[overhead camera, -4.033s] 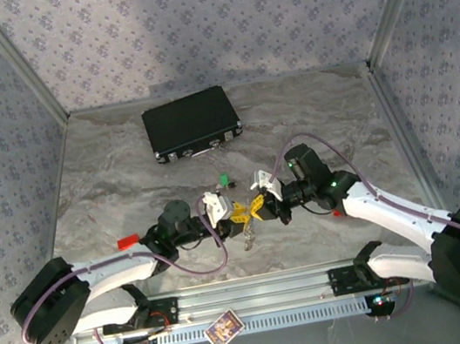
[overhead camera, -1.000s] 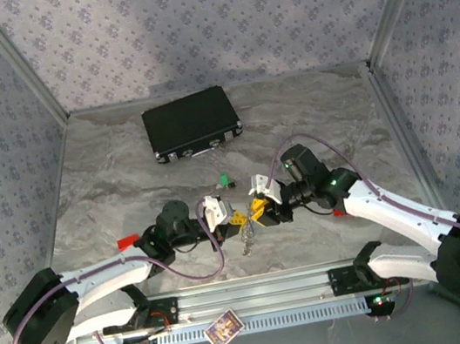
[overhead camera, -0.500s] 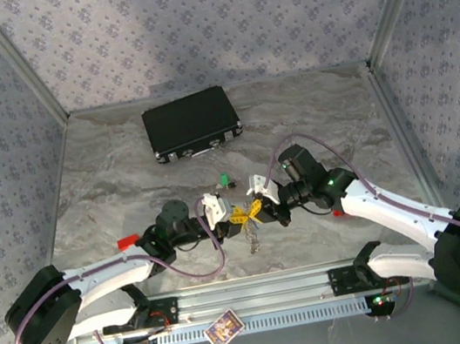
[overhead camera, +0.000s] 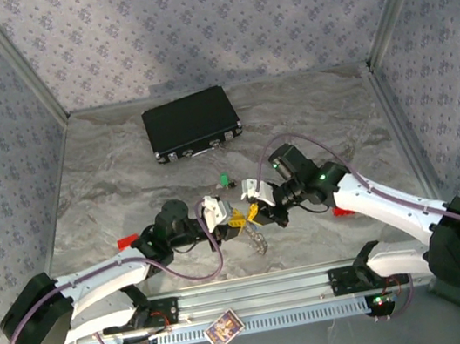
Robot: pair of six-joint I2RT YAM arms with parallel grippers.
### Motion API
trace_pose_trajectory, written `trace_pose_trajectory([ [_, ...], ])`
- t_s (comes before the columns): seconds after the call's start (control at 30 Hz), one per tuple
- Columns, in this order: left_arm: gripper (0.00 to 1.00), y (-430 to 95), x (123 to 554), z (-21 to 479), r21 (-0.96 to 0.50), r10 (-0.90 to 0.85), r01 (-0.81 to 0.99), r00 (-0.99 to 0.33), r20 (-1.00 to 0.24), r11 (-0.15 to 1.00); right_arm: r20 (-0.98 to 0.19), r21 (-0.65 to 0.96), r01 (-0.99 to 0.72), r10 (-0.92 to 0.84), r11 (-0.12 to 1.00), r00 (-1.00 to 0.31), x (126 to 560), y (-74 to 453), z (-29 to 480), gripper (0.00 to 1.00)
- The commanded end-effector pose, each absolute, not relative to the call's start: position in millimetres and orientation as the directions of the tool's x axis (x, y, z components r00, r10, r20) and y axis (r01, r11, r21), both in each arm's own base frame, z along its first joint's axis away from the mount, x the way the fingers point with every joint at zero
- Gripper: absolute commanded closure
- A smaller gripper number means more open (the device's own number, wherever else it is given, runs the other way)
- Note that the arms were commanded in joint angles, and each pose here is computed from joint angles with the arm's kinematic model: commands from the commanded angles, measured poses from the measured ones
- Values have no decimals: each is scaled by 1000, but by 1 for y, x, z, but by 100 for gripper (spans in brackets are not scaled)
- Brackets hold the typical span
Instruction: Put the keys on the keyring
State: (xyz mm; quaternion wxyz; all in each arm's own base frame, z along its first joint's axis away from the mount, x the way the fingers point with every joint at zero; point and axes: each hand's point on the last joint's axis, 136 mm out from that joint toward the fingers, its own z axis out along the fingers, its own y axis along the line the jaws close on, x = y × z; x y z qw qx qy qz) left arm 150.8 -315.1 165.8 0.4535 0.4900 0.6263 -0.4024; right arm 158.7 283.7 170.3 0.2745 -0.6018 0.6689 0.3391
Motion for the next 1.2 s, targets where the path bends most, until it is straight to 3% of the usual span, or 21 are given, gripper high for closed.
trace_pose_trajectory([
  [0.0,84,-320,149,185,-28,218,986,-64,-974,163,-778,98,-995,-622,13,-85,158,289,179,100],
  [0.13,96,-321,147,186,-26,219,988,-58,-974,150,-787,94,-995,-612,11,-81,160,292,183,100],
  [0.23,100,-319,146,189,-20,203,987,-52,-978,157,-808,87,-995,-581,49,-99,164,288,185,76],
  [0.33,100,-315,146,190,-35,162,984,-65,-985,177,-834,65,-993,-540,103,-110,170,280,187,69],
  [0.57,100,-312,148,192,-64,97,977,-85,-992,206,-836,48,-976,-526,213,-156,176,264,167,64],
  [0.77,100,-313,149,197,-57,73,977,-73,-995,206,-860,96,-982,-483,163,-165,161,274,161,59],
  [1.17,100,-316,152,202,-50,53,977,-63,-997,209,-874,54,-982,-467,182,-134,169,287,149,56],
])
